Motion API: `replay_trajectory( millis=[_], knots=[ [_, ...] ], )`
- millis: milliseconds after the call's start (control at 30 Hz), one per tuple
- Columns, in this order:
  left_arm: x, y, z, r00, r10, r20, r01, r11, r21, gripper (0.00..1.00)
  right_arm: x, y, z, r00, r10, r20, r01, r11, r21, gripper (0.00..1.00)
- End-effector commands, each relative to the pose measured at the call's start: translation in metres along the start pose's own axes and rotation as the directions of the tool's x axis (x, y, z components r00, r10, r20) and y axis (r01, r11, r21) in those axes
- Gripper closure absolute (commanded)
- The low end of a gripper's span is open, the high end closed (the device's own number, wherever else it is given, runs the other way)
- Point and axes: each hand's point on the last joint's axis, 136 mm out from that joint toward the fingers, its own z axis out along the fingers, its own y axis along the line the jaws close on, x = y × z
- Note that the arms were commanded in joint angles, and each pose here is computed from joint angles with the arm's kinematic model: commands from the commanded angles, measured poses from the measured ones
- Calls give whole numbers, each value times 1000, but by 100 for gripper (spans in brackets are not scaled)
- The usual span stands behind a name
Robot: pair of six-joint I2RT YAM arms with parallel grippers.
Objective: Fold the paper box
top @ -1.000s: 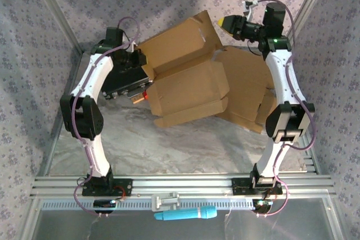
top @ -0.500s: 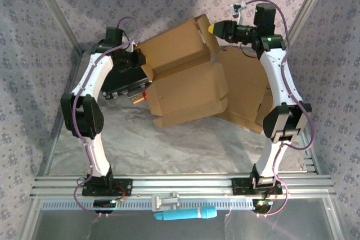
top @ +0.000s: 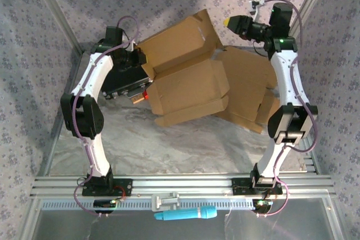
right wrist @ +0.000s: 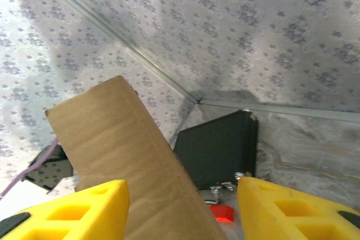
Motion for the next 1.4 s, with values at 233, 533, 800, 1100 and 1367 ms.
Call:
replay_trajectory(
  millis=[233,533,800,1100,1367],
  knots=[
    [-11,-14,-10,1000,-2,25,1,999,48,100,22,24,39,992,-23,-122,9,994,-112,44],
    [-11,-13,-8,1000,-5,22,4,999,45,100,44,31,45,983,-69,-172,63,997,-44,45],
    [-10,-12,-8,1000,-7,19,6,999,42,100,54,36,49,974,-120,-195,128,991,30,45],
    [-13,-13,-14,1000,-8,28,7,1000,18,100,64,15,51,944,-227,-239,301,890,343,45],
    [-1,-15,-16,1000,26,2,-26,1000,-18,100,76,-12,50,892,-288,-348,446,679,583,47]
  ],
)
